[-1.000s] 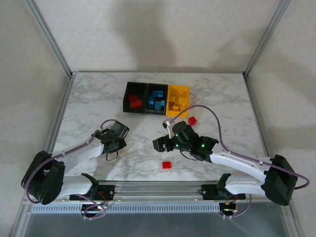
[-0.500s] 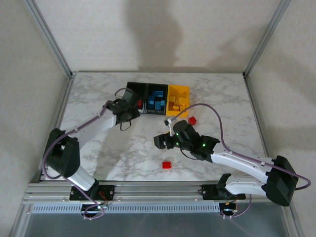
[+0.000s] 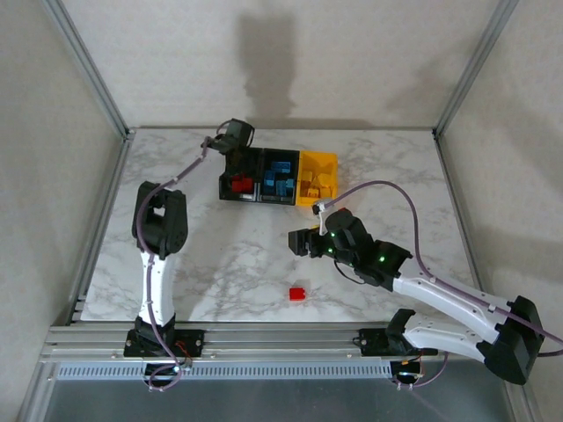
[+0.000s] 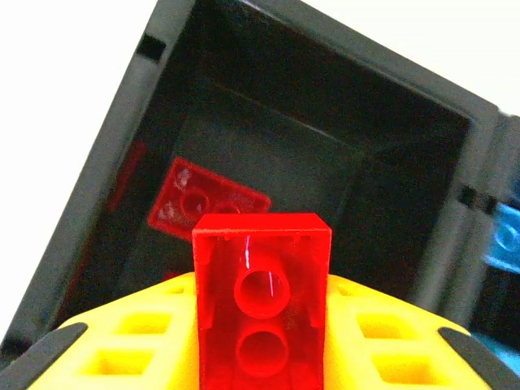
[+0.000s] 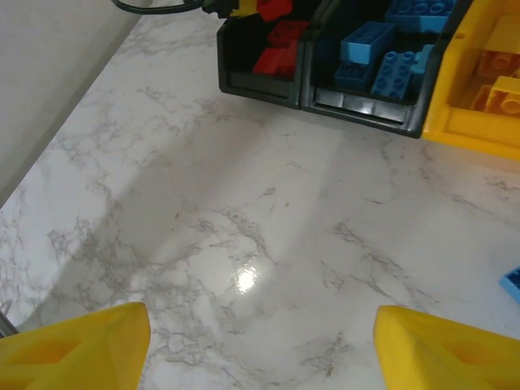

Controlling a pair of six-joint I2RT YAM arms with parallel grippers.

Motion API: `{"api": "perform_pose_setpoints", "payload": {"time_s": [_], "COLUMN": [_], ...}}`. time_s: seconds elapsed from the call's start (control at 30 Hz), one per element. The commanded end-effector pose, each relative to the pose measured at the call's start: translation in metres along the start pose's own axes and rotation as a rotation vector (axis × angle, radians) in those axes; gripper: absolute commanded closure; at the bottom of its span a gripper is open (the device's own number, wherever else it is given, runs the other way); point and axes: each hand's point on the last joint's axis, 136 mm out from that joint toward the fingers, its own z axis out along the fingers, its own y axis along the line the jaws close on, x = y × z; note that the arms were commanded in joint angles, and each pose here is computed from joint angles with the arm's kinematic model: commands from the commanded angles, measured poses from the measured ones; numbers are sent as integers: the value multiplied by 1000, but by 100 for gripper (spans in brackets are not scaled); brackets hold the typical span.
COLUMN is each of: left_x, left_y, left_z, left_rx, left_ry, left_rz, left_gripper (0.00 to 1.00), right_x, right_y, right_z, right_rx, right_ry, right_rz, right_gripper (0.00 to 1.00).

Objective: Sort the legos into containers by color
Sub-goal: Place the lego in the container.

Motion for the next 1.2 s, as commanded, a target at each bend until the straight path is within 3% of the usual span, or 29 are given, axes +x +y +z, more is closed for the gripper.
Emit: {"api": "perform_pose_setpoints", "payload": {"time_s": [0.0, 0.2, 0.27, 0.4, 0.73, 0.9, 1.17], "left_x": [5, 3, 3, 0, -5, 20, 105], "left_y": [-3, -3, -2, -5, -41, -53, -64], "left_z": [3, 13, 13, 4, -71, -109, -140], "left_rx": [-11, -29, -32, -23, 123, 219, 355], "left_ry": [69, 75, 76, 61, -22, -39, 44], "left_rz": [59, 72, 70, 70, 100, 128, 254], "left_gripper": [66, 60, 51, 43, 37, 34, 34], "right_x": [-8, -7, -6, -5, -13, -10, 2], "right_y": [-10, -15, -16, -16, -30, -48, -88], "right_z": [-11, -15, -14, -14, -18, -24, -34], "right_rx": [48, 60, 60, 62, 125, 188, 319], "right_ry": [-29, -42, -40, -38, -60, -51, -21], "right_rz": [24, 43, 47, 49, 95, 150, 273], "right_gripper": [27, 27, 27, 27, 26, 27, 27]}}
